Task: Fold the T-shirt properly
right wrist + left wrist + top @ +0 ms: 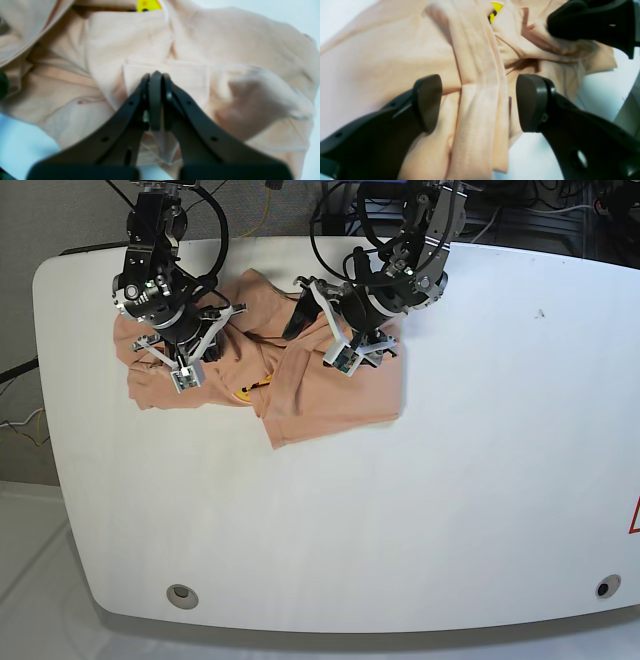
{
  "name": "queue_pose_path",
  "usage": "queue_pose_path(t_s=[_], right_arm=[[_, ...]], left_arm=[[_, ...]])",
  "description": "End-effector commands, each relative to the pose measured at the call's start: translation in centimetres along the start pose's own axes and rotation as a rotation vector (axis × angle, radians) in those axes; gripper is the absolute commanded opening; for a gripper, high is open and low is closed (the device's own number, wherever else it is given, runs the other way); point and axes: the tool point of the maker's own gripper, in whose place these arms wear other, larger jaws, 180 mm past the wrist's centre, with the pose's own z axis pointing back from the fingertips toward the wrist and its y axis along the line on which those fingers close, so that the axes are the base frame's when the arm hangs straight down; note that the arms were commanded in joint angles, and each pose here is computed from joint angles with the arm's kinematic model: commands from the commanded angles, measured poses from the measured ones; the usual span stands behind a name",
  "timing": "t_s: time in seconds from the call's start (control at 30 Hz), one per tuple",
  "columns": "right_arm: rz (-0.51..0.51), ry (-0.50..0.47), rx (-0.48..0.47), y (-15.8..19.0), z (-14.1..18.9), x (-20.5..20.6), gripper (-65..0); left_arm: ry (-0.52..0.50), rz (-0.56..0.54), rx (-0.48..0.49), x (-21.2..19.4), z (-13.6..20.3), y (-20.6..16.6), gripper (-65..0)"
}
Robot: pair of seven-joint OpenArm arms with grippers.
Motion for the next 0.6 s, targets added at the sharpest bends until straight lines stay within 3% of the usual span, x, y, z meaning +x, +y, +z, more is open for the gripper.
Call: queue_pose_path(t_s=[0.0,0.17,0.43,0.57], right_arm=[[0.008,-0.039,-0.001,-0.1,0.3,1.1,-65.0],[0.006,-0.038,0.000,-0.1,0.3,1.1,-65.0],[0.001,-0.043,0.006,0.1,0.3,1.2,-65.0],[-0.009,-0.049,0.011,0.6,0.2,1.4,-65.0]], left_arm=[[-0.058,0.013,0.000,1.6,0.0,-0.2,-21.1],[-0.050,0.010,-0.018,1.3,-0.1,-0.9,-21.1],[-0.040,-0.017,-0.141,1.1,-0.8,-6.2,-21.1],[-0.041,-0.024,-0.139,1.4,-1.0,-6.8,-21.1]])
